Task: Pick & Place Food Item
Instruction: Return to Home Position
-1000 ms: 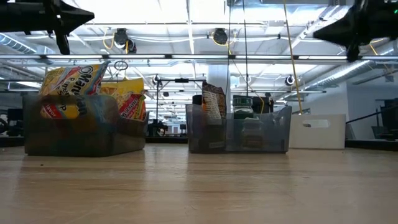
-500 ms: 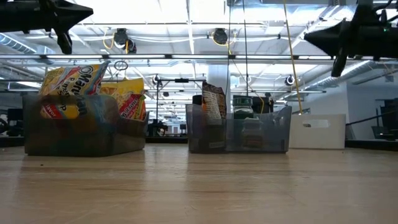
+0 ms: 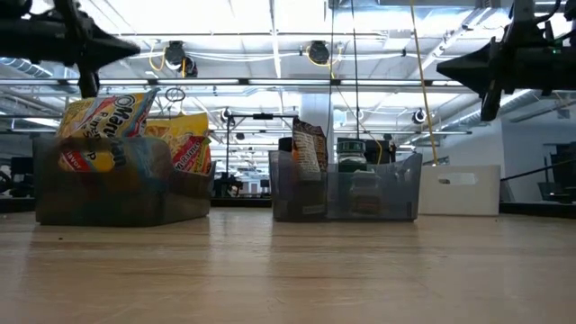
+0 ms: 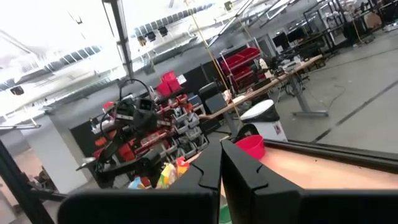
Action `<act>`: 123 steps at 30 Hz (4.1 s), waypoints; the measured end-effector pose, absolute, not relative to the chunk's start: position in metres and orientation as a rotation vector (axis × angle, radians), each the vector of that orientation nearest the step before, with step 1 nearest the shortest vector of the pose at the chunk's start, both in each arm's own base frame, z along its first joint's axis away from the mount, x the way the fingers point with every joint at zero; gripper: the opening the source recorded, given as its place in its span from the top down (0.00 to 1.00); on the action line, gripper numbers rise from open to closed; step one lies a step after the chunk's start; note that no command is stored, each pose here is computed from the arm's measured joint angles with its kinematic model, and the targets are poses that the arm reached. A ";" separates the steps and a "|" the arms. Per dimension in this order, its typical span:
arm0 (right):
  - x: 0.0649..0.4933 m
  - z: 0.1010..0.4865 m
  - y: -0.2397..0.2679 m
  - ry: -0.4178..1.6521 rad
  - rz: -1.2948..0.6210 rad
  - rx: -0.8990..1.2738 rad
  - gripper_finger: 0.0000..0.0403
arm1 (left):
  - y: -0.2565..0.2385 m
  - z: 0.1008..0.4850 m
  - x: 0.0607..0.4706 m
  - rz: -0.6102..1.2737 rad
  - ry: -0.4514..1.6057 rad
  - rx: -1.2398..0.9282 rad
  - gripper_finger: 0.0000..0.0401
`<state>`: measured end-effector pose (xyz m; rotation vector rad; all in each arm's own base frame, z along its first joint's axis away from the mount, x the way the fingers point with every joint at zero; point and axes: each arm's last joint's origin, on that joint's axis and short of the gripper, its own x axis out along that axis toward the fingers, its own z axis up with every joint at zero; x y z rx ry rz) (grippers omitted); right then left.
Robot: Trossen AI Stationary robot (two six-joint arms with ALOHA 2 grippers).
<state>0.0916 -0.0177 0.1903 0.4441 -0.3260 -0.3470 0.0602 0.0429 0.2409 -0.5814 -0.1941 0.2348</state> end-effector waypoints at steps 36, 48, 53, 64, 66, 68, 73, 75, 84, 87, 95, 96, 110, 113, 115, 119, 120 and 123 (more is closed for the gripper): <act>0.092 0.190 -0.018 -0.325 -0.351 0.419 1.00 | 0.069 0.166 0.074 0.791 -0.022 -0.288 0.97; 0.092 0.190 -0.018 -0.325 -0.351 0.419 1.00 | 0.073 0.154 0.080 0.784 0.080 -0.409 0.91; 0.092 0.190 -0.018 -0.325 -0.351 0.419 1.00 | 0.074 0.156 0.080 0.795 0.007 -0.502 0.91; 0.092 0.190 -0.018 -0.325 -0.351 0.419 1.00 | 0.074 0.158 0.080 0.791 0.005 -0.467 0.91; 0.092 0.190 -0.018 -0.325 -0.351 0.419 1.00 | 0.074 0.158 0.080 0.791 0.005 -0.465 0.91; 0.092 0.190 -0.018 -0.325 -0.351 0.419 1.00 | 0.074 0.158 0.080 0.791 0.004 -0.467 0.91; 0.092 0.190 -0.018 -0.324 -0.351 0.419 1.00 | 0.074 0.158 0.080 0.791 0.003 -0.467 0.91; 0.092 0.190 -0.018 -0.324 -0.351 0.419 1.00 | 0.074 0.158 0.080 0.791 0.004 -0.465 0.91; 0.092 0.190 -0.018 -0.324 -0.351 0.419 1.00 | 0.072 0.162 0.078 0.779 -0.044 -0.448 0.91; 0.092 0.190 -0.018 -0.324 -0.351 0.419 1.00 | 0.069 0.167 0.075 0.767 -0.101 -0.427 0.91; 0.092 0.190 -0.018 -0.324 -0.351 0.419 1.00 | 0.065 0.180 0.070 0.739 -0.241 -0.374 0.91; 0.092 0.190 -0.018 -0.325 -0.352 0.419 1.00 | 0.065 0.181 0.070 0.733 -0.250 -0.370 0.91; 0.092 0.191 -0.018 -0.325 -0.351 0.419 1.00 | 0.065 0.181 0.070 0.732 -0.242 -0.374 0.91; 0.092 0.191 -0.018 -0.325 -0.351 0.419 1.00 | 0.065 0.181 0.070 0.732 -0.242 -0.373 0.91; 0.092 0.191 -0.018 -0.325 -0.351 0.419 1.00 | 0.065 0.181 0.070 0.732 -0.242 -0.374 0.91; 0.092 0.191 -0.018 -0.325 -0.351 0.419 1.00 | 0.065 0.181 0.070 0.732 -0.242 -0.374 0.91; 0.092 0.191 -0.018 -0.325 -0.351 0.419 1.00 | 0.065 0.181 0.070 0.732 -0.242 -0.373 0.91; 0.092 0.191 -0.018 -0.325 -0.351 0.419 1.00 | 0.065 0.181 0.070 0.732 -0.242 -0.374 0.91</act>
